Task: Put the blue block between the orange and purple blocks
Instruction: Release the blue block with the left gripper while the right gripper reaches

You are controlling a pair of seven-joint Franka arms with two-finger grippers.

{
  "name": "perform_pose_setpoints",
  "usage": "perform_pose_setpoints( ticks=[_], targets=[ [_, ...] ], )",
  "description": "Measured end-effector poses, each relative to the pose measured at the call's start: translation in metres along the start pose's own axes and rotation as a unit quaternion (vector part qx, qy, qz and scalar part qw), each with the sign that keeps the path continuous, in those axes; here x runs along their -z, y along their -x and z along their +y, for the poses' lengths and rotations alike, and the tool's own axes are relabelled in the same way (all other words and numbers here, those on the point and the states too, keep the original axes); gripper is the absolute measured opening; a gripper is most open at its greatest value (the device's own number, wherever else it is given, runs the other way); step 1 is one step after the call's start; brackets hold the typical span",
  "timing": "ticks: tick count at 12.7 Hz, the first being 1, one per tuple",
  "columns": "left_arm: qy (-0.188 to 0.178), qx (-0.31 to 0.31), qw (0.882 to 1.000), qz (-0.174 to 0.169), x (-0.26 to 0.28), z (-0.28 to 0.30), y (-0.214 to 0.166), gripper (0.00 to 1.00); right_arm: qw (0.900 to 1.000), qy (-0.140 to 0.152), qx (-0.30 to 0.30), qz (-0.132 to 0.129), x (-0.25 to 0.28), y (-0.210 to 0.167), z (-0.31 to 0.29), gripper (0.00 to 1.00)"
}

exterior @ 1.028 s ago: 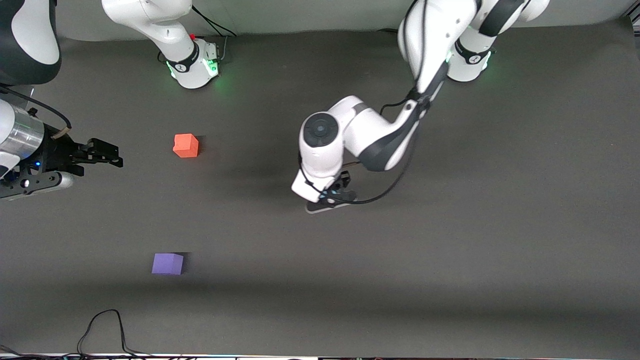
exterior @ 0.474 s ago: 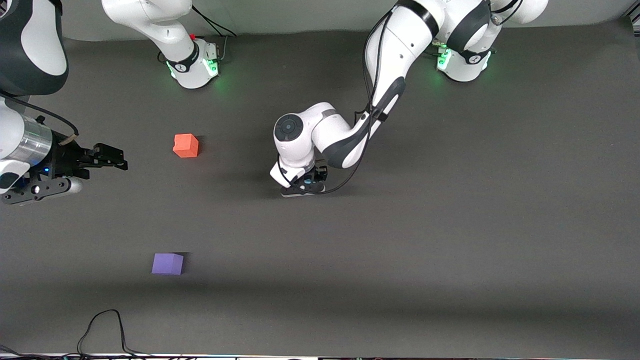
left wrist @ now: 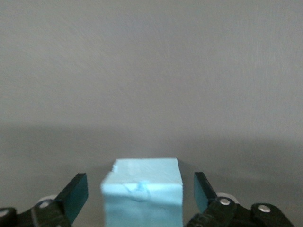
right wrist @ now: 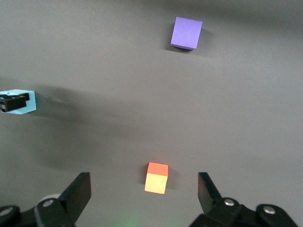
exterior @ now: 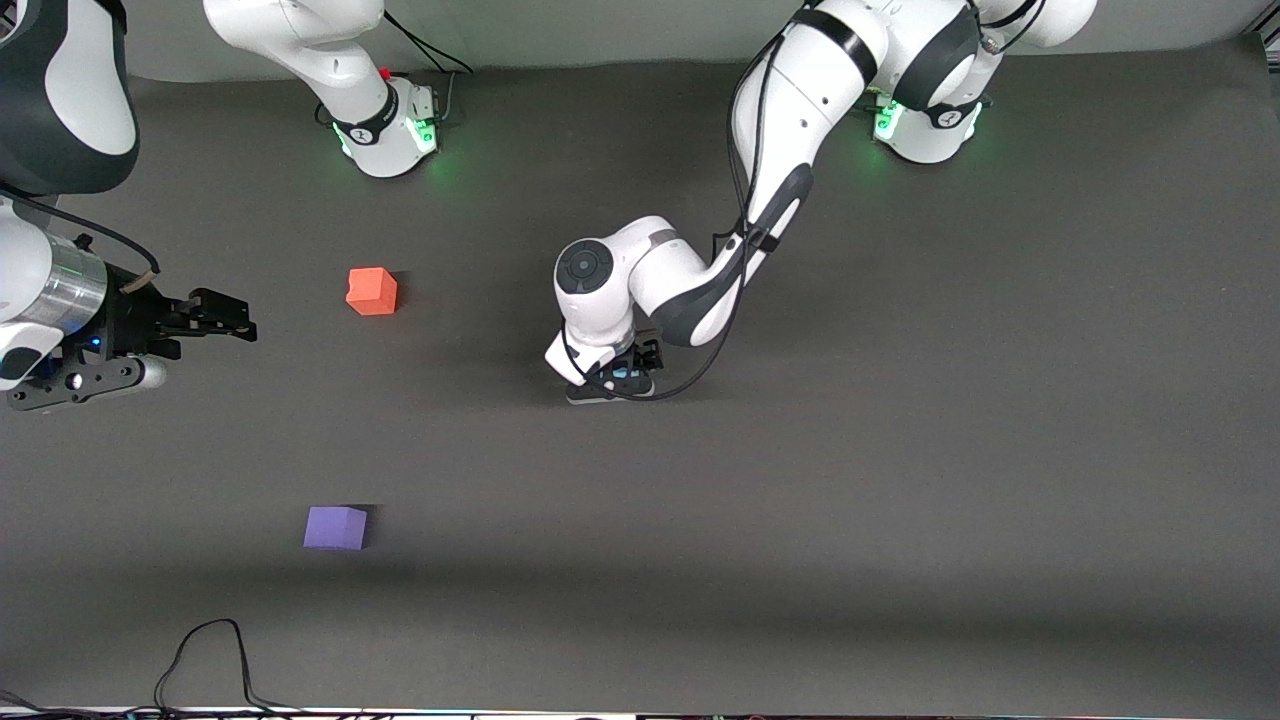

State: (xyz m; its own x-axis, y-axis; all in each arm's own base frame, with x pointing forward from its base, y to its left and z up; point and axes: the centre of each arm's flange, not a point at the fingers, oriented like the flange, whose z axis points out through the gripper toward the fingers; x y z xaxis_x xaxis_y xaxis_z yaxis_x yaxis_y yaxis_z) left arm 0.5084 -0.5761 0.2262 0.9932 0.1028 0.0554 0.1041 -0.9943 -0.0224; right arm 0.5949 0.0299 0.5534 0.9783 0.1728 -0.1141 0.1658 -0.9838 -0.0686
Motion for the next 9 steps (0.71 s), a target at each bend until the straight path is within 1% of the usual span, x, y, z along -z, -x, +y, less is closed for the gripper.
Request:
perform_pose_setpoints(
  ticks=[2, 4, 5, 7, 9],
  targets=[
    [0.01, 0.016, 1.0, -0.013, 0.06, -0.028, -0.041, 1.0, 1.0, 0.0, 0.0, 0.0, 0.0, 0.0, 0.0, 1.0],
    [0.036, 0.024, 0.998, -0.045, 0.15, -0.087, -0.089, 1.0, 1.0, 0.0, 0.001, 0.0, 0.0, 0.0, -0.001, 1.0],
    [0.049, 0.022, 0.997, -0.061, 0.195, -0.128, -0.111, 1.0, 1.0, 0.0, 0.001, 0.0, 0.0, 0.0, -0.001, 1.0],
    [0.064, 0.019, 0.995, -0.074, 0.268, -0.228, -0.147, 1.0, 1.0, 0.0, 0.001, 0.0, 0.0, 0.0, -0.001, 1.0],
    [0.058, 0.008, 0.995, -0.084, 0.308, -0.325, -0.164, 1.0, 1.0, 0.0, 0.001, 0.0, 0.0, -0.001, -0.002, 1.0]
  ],
)
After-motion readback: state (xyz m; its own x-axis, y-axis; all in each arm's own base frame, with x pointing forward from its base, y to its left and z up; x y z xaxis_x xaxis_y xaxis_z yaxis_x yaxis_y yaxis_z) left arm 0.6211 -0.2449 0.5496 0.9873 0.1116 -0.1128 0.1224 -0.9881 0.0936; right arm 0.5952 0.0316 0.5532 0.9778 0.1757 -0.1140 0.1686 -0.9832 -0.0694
